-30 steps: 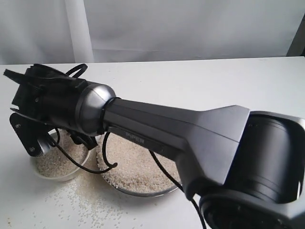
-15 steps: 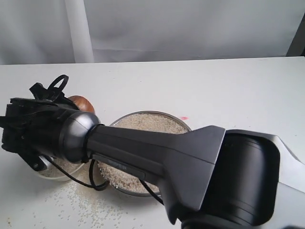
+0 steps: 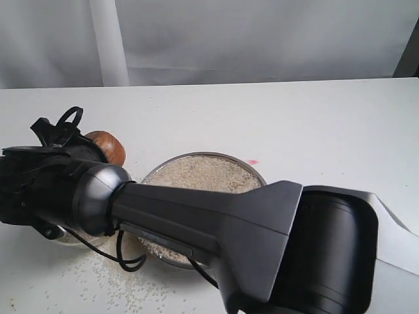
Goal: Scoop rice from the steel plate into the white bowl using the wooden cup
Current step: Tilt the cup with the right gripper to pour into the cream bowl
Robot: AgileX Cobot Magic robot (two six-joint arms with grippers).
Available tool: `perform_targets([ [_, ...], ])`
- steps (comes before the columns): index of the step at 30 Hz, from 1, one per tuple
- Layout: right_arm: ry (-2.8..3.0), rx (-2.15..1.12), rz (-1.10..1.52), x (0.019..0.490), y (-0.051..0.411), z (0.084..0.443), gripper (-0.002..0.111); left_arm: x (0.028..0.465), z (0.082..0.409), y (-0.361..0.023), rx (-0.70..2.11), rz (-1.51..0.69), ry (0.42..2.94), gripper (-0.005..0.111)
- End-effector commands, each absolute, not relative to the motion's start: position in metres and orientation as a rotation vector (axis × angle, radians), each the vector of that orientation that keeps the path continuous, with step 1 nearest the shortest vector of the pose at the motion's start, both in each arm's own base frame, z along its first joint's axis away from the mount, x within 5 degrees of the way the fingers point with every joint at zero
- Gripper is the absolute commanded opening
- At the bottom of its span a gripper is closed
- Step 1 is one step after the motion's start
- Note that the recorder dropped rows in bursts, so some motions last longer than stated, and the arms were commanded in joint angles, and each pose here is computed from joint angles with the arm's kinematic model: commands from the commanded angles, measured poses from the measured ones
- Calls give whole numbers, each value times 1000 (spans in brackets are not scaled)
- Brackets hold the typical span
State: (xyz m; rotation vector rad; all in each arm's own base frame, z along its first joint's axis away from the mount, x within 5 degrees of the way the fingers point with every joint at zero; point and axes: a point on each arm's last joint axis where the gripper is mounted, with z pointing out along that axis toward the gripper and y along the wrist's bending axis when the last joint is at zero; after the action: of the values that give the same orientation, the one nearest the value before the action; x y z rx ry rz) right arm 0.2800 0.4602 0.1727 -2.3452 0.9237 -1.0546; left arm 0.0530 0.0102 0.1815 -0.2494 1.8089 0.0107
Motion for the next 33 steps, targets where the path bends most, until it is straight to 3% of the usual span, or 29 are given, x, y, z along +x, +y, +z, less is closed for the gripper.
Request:
perform_targets([
  [1, 850, -2334, -1116, 277, 463, 183, 0, 53, 183, 10, -248, -1, 1797, 0],
  [12, 715, -2418, -1218, 275, 458, 166, 0, 53, 183, 10, -248, -1, 1797, 0],
  [33, 507, -2341, -1417, 259, 472, 179, 0, 53, 183, 10, -248, -1, 1797, 0],
])
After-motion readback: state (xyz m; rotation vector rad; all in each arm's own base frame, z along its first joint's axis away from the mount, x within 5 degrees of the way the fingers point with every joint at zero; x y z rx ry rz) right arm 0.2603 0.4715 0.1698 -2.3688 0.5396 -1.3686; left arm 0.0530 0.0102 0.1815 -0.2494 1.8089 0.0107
